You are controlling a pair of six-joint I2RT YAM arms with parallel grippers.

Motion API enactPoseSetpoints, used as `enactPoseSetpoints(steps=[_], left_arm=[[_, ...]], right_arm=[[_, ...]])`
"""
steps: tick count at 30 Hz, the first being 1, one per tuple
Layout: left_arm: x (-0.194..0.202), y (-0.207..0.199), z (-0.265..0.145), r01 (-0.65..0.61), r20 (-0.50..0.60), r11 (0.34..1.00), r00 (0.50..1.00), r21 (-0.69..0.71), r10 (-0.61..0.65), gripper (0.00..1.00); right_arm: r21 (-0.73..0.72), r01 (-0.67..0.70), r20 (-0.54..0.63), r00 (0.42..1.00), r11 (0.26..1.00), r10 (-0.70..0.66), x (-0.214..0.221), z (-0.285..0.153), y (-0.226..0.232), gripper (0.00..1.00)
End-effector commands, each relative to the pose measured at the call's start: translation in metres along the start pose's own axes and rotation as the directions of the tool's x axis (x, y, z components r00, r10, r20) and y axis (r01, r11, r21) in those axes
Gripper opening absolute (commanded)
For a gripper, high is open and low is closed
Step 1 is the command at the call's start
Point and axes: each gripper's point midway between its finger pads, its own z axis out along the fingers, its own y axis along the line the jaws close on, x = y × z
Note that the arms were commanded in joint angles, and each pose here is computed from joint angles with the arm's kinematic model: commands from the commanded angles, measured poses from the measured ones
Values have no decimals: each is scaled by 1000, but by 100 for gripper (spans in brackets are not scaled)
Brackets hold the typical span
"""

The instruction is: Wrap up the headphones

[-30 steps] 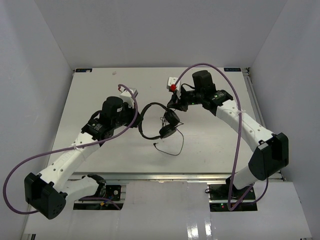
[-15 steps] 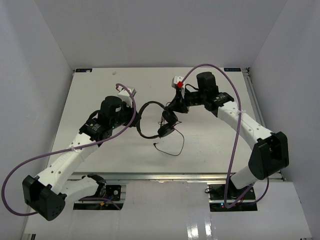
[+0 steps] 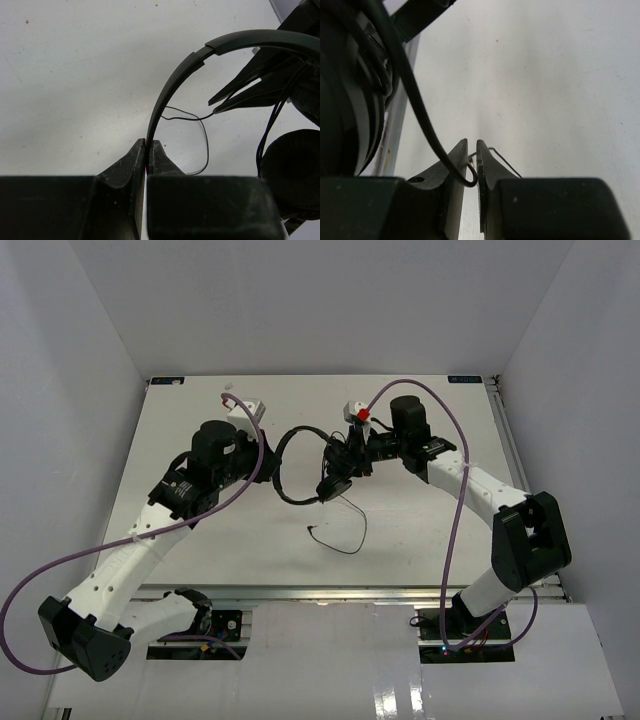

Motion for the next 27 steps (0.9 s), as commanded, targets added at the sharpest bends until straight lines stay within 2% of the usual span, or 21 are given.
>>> enactPoseSetpoints(steps=[1,9,14,21,27], left_arm=[[-37,-20,-14,54,95,996,994,66,-60,0],[-58,-32,-24,91,123,991,987,99,-103,0],[-77,-43,-30,130,147,982,978,136,-150,0],[-96,-55,-37,184,167,967,962,178,-214,0],[-110,-58,-45,211,197,959,949,188,-248,0]], right_arm=[[-95,10,106,994,995,0,-22,3,13,22],[-148,-45,173,982,988,71,-30,8,16,32],[-141,-37,209,976,989,67,-31,11,11,38],[-149,10,235,972,989,25,-27,16,6,42],[-159,33,232,973,987,5,-18,17,5,41]])
